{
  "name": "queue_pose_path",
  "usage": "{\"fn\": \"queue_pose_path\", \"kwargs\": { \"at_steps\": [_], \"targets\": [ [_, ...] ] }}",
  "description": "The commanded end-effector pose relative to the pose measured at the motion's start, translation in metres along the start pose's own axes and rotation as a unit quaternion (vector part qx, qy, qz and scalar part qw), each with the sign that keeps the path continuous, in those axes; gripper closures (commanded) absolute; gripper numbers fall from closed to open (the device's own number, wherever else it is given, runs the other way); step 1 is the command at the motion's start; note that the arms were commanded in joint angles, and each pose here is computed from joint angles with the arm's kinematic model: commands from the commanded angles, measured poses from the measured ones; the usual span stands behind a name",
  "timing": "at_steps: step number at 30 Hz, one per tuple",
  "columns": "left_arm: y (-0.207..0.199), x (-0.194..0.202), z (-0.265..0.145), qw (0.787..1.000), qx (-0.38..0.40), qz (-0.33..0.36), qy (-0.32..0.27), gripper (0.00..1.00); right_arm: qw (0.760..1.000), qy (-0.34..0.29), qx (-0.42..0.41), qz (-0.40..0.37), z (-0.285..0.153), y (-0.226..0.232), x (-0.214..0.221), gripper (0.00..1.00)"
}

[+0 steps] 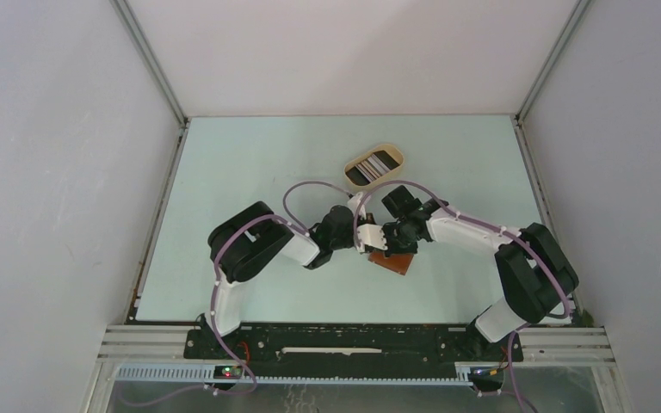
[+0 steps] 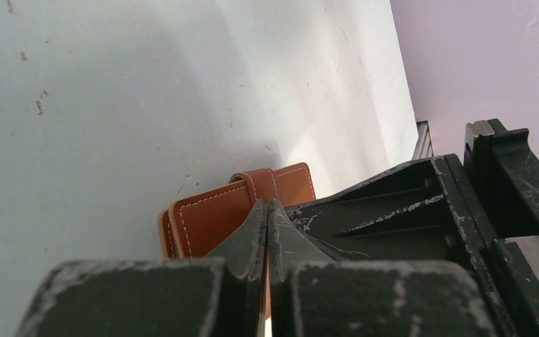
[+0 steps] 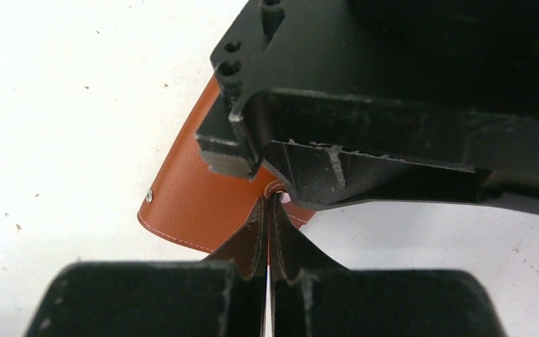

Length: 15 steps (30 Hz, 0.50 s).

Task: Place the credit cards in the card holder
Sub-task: Close the card holder at the center of the board.

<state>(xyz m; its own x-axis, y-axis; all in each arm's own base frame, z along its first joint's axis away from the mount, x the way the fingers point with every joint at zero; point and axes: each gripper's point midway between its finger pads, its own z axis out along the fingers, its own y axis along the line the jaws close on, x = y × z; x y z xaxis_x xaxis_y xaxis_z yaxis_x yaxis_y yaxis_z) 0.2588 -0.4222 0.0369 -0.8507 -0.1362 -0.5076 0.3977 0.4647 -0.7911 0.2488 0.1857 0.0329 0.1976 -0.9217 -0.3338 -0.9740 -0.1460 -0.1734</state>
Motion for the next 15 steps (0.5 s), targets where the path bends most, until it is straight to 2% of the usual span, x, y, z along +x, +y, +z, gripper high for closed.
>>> {"fn": "queue_pose_path", "kwargs": {
  "at_steps": [1,15],
  "targets": [
    [0.024,0.035,-0.009,0.998,-0.049,-0.026,0.043,1.00,1.000,0.016,-0.024,-0.004,0.015,0.007,0.003,1.00],
    [0.035,0.053,-0.012,0.994,-0.081,-0.047,0.060,1.00,0.999,0.031,-0.034,-0.020,0.014,0.002,0.000,1.00]
  ]
}}
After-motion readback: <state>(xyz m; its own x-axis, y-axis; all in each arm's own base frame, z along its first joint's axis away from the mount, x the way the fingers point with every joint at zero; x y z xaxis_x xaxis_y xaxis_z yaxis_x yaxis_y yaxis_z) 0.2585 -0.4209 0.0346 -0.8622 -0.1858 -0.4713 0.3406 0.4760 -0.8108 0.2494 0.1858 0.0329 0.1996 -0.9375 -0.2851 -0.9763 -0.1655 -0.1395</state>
